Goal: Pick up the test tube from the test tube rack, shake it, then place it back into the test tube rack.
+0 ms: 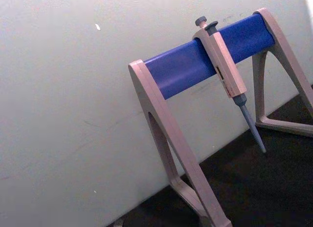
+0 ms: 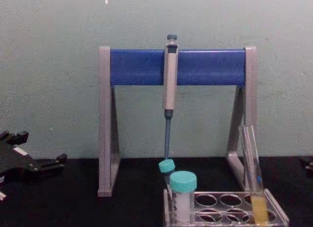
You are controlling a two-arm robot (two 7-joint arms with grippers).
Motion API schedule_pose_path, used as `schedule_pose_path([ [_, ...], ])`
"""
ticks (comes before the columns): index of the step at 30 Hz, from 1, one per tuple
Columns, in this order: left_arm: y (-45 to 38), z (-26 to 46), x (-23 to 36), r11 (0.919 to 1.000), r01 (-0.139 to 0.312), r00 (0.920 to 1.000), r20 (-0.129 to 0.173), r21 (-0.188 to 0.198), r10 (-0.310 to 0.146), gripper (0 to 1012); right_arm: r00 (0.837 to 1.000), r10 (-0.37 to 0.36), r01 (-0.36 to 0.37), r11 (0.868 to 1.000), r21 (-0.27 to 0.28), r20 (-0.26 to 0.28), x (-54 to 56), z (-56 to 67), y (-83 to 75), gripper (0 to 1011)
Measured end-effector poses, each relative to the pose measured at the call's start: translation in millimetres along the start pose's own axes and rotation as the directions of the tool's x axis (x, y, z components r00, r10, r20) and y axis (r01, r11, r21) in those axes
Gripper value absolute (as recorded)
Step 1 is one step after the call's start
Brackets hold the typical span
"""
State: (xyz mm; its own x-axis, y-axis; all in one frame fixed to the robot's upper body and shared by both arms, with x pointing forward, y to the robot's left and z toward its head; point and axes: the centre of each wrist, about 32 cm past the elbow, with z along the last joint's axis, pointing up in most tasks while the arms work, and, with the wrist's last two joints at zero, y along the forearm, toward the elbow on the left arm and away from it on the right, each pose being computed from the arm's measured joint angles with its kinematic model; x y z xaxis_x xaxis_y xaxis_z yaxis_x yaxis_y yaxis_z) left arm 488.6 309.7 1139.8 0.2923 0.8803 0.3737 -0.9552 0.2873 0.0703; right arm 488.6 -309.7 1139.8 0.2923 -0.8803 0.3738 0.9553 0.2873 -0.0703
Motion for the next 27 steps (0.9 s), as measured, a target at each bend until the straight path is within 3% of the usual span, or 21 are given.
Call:
schedule_pose_path([
  [12,0.0,0.0,0.0,1.0,0.0,1.0,0.0,0.0,0.0,1001,1.0,-0.004,0.004,1.0,0.007,-0.004,1.3,-0.1,-0.3,1000],
  [19,0.0,0.0,0.0,1.0,0.0,1.0,0.0,0.0,0.0,1001,0.999,0.012,-0.009,0.998,0.057,-0.04,6.3,-2.2,-4.7,1000],
  [27,0.0,0.0,0.0,1.0,0.0,1.0,0.0,0.0,0.0,1001,0.99,0.112,-0.101,0.988,0.121,-0.088,14.2,0.8,-11.1,1000],
])
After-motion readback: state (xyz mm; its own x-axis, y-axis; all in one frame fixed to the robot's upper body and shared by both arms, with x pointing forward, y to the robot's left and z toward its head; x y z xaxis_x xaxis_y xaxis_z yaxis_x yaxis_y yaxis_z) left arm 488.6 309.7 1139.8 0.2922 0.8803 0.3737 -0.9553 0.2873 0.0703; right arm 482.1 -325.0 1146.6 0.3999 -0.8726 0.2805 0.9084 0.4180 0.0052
